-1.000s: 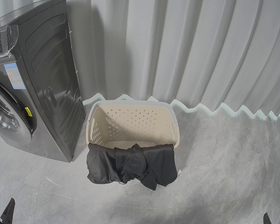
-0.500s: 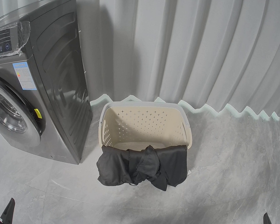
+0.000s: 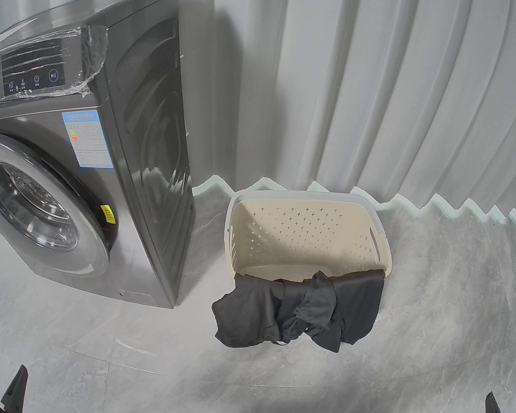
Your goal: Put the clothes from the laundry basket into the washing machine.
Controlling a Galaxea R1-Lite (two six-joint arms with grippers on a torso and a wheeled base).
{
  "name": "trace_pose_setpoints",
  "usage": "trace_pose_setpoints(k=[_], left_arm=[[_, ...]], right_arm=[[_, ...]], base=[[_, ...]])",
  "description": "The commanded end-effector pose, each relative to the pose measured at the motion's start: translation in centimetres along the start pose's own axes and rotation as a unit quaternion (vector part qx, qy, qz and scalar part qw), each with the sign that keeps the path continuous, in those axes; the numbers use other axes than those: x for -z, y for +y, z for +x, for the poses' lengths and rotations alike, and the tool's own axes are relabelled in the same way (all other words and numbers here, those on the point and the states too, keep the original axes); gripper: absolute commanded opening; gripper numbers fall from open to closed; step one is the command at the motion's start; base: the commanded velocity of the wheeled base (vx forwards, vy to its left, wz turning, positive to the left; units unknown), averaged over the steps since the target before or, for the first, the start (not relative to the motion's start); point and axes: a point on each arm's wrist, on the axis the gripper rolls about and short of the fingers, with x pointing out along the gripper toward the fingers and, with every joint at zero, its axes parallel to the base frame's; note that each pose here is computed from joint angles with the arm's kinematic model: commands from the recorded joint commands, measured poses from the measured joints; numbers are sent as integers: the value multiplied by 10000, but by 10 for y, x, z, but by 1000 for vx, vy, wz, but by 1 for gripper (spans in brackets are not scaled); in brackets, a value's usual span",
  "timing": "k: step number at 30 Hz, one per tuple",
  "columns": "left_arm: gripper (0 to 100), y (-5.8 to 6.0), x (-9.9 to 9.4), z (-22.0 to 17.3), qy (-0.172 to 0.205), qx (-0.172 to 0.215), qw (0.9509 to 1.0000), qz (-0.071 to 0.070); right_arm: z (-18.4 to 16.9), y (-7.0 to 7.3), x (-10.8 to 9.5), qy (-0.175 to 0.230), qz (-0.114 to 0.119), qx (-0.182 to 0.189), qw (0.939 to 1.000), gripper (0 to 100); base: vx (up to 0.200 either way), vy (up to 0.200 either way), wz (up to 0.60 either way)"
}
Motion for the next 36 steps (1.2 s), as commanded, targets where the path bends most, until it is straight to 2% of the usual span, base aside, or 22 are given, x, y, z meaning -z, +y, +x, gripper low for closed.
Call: trace_pose_setpoints(k=[1,36], left_arm=[[100,0,5,0,-12,0,10000,-2],[100,0,5,0,-12,0,10000,-2]], right_arm=[[0,0,5,-2,-4,0,10000,100],[0,0,5,5,-4,0,10000,100]], base=[[0,200,0],[0,200,0]])
